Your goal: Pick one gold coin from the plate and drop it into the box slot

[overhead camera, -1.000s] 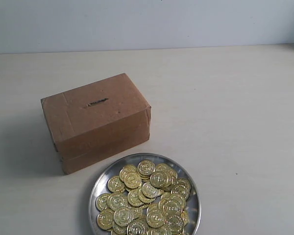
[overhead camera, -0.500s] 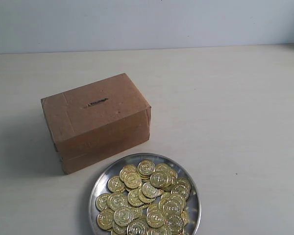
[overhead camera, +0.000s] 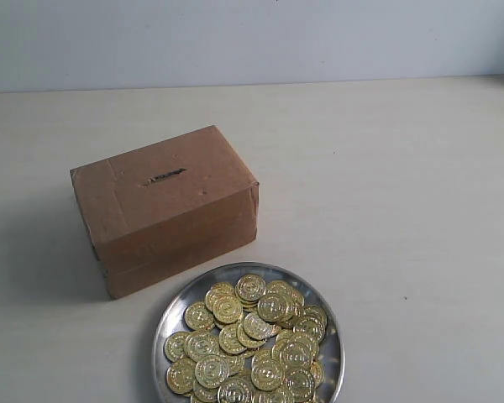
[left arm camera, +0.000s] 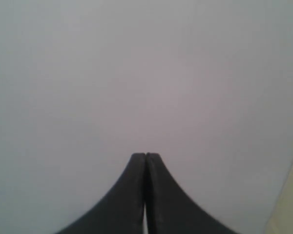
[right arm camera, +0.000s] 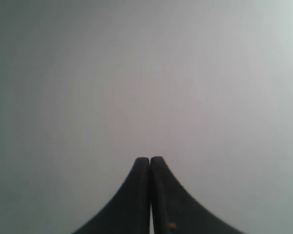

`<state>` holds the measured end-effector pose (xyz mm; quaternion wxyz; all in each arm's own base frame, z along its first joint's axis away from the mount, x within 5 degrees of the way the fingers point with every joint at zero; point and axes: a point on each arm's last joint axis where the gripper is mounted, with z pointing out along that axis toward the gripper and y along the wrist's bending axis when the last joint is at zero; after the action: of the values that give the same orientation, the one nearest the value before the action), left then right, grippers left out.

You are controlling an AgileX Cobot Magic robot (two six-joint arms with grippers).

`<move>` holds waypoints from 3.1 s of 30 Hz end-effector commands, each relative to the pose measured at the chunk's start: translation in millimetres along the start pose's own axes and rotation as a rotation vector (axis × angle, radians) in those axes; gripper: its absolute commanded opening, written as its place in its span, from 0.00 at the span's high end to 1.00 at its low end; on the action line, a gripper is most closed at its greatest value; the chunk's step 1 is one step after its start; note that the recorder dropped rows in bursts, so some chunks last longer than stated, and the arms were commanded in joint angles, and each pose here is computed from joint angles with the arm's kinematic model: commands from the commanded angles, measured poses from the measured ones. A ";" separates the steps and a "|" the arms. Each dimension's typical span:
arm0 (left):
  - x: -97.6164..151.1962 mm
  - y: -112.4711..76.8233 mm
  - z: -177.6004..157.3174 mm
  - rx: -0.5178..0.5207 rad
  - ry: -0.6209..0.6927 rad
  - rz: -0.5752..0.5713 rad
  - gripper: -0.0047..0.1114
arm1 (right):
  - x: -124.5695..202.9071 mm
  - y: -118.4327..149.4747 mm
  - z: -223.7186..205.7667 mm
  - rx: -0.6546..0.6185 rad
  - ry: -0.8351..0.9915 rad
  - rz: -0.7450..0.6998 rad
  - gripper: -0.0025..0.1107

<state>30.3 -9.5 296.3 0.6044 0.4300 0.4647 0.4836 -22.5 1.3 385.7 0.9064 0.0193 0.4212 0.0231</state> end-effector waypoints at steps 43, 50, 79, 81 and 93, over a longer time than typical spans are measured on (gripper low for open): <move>23.7 -114.1 -0.4 0.459 0.020 0.326 0.96 | 189.4 -16.8 -57.0 0.065 0.717 -0.055 0.98; 23.6 -114.3 -0.5 0.461 0.020 0.322 0.96 | 189.4 -16.8 -57.0 0.066 0.717 -0.053 0.98; 23.1 -113.3 0.0 0.357 0.297 -0.969 0.96 | 197.9 -19.2 -65.8 0.095 0.852 -0.055 0.98; 23.1 -113.3 0.0 0.350 0.307 -1.020 0.96 | 197.9 -19.2 -65.8 0.095 0.852 -0.055 0.98; 23.1 -113.6 -0.1 0.304 0.381 -1.372 0.96 | 197.9 -19.2 -65.8 0.095 0.852 -0.055 0.98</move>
<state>53.8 -4.8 183.1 0.6112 0.0456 0.7901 0.0089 55.3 -5.0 192.5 0.6499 0.0353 0.7591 -0.0135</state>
